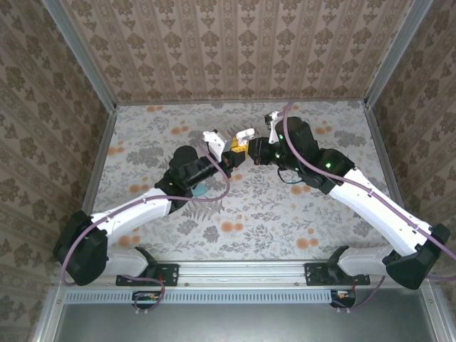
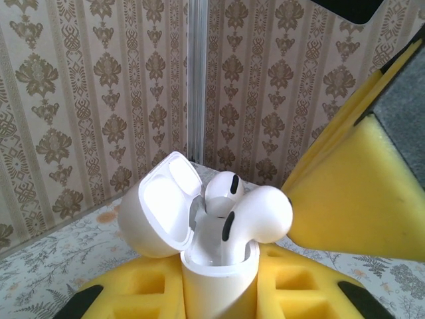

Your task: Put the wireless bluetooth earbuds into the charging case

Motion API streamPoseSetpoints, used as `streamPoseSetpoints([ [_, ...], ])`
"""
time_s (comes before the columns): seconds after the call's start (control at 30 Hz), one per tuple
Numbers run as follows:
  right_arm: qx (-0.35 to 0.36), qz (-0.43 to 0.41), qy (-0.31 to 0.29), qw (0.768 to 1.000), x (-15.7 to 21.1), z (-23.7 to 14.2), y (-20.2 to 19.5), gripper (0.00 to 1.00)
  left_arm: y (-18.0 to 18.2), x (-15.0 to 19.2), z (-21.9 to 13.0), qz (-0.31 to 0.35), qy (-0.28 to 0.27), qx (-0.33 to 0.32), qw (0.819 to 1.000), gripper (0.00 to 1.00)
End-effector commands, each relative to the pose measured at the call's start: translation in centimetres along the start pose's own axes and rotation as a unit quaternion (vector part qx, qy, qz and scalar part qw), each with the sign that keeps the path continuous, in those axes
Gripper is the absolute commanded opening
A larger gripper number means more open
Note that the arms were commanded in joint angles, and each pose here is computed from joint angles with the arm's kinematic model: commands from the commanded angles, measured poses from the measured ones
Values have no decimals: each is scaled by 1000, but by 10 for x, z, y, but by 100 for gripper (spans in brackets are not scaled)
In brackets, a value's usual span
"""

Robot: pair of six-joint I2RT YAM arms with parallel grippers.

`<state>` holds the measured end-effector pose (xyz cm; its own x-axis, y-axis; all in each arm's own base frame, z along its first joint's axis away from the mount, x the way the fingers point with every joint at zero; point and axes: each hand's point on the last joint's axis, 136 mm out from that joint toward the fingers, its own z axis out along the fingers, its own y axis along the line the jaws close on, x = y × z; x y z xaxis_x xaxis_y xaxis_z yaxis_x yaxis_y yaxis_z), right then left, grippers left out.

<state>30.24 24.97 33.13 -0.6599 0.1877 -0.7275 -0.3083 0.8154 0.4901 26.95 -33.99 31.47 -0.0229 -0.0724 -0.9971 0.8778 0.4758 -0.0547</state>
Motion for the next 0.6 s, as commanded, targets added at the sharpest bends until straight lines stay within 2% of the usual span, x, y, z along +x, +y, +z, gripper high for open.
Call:
streamPoseSetpoints([
  [0.0, -2, 3, -31, 999, -18, -4, 5, 16, -8, -23, -4, 14, -28, 15, 999, 22],
  [0.57, 8, -5, -33, 999, -19, -4, 1, 17, -10, -24, -5, 16, -29, 19, 999, 22],
])
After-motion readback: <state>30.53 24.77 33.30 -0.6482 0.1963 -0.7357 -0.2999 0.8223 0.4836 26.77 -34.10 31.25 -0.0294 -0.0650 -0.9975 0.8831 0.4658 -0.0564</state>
